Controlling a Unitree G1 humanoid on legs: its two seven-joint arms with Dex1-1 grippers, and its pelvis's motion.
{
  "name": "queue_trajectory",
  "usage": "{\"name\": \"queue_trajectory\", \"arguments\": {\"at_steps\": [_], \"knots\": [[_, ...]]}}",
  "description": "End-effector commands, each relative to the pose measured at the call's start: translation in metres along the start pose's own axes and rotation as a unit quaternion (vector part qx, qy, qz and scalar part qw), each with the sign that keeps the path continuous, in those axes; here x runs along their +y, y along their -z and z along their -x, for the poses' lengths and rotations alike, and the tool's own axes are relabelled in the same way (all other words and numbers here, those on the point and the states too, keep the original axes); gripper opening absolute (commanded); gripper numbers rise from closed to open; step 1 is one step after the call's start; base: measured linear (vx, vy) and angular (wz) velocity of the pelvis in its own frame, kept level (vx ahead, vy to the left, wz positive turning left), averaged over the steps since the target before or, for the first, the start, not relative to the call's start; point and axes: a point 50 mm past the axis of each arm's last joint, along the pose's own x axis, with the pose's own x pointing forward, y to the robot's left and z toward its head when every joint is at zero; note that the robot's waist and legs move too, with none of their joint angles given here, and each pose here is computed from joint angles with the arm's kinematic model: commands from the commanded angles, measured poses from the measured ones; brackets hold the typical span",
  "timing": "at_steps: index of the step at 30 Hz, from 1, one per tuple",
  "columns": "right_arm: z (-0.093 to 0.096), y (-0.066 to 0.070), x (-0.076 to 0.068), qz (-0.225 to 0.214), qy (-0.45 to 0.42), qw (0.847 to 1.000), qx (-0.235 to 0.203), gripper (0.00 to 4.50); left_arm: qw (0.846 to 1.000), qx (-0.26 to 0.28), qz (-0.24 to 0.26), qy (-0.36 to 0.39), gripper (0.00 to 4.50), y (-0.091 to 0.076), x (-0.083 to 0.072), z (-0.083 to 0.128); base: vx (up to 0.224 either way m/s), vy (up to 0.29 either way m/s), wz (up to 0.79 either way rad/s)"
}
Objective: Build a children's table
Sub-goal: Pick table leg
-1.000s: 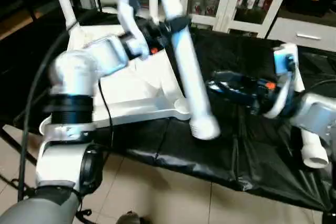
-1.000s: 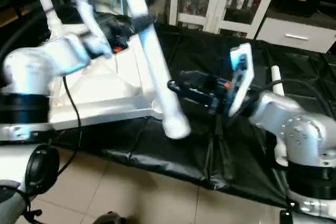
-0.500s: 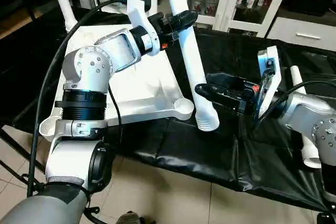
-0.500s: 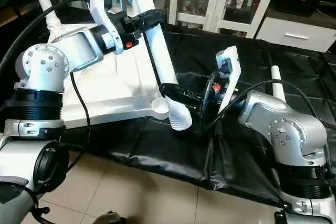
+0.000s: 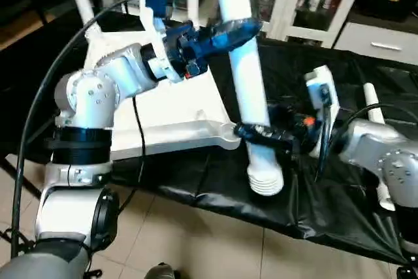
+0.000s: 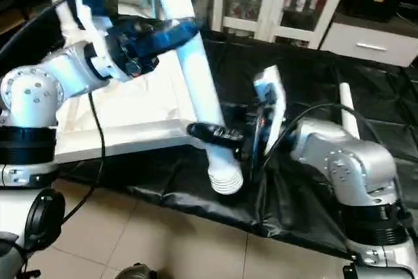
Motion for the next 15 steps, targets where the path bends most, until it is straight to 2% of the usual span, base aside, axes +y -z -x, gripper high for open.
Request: {"name": "queue_trajectory", "arguments": {"at_steps": [1, 5, 6, 9, 11, 15], "knots": [[0.0015, -0.0055, 0.0034, 0.013, -0.005, 1.000, 0.006, 4.50, 0.999, -0.014, -0.010, 0.041, 1.65, -0.0087, -0.0064, -0.0074, 0.000, 0.000, 0.00], [0.0053, -0.0036, 0.0067, 0.011, -0.021, 1.000, 0.012, 4.50, 0.998, -0.024, -0.013, 0.061, 1.65, -0.0107, -0.0061, -0.0090, 0.000, 0.000, 0.00], [0.0057, -0.0031, 0.0066, 0.010, -0.020, 1.000, 0.014, 4.22, 0.997, -0.024, -0.012, 0.066, 1.65, -0.0107, -0.0062, -0.0090, 0.000, 0.000, 0.00], [0.0070, -0.0038, 0.0068, 0.008, -0.019, 1.000, 0.013, 4.10, 0.997, -0.024, -0.010, 0.072, 1.65, -0.0111, -0.0060, -0.0085, 0.000, 0.000, 0.00], [0.0085, -0.0059, 0.0078, 0.008, -0.021, 1.000, 0.007, 3.82, 0.997, -0.024, -0.009, 0.076, 1.65, -0.0119, -0.0052, -0.0073, 0.000, 0.000, 0.00], [0.0088, -0.0056, 0.0092, 0.004, -0.029, 1.000, 0.003, 3.54, 0.997, -0.023, -0.008, 0.076, 1.65, -0.0119, -0.0045, -0.0052, 0.000, 0.000, 0.00]]}}
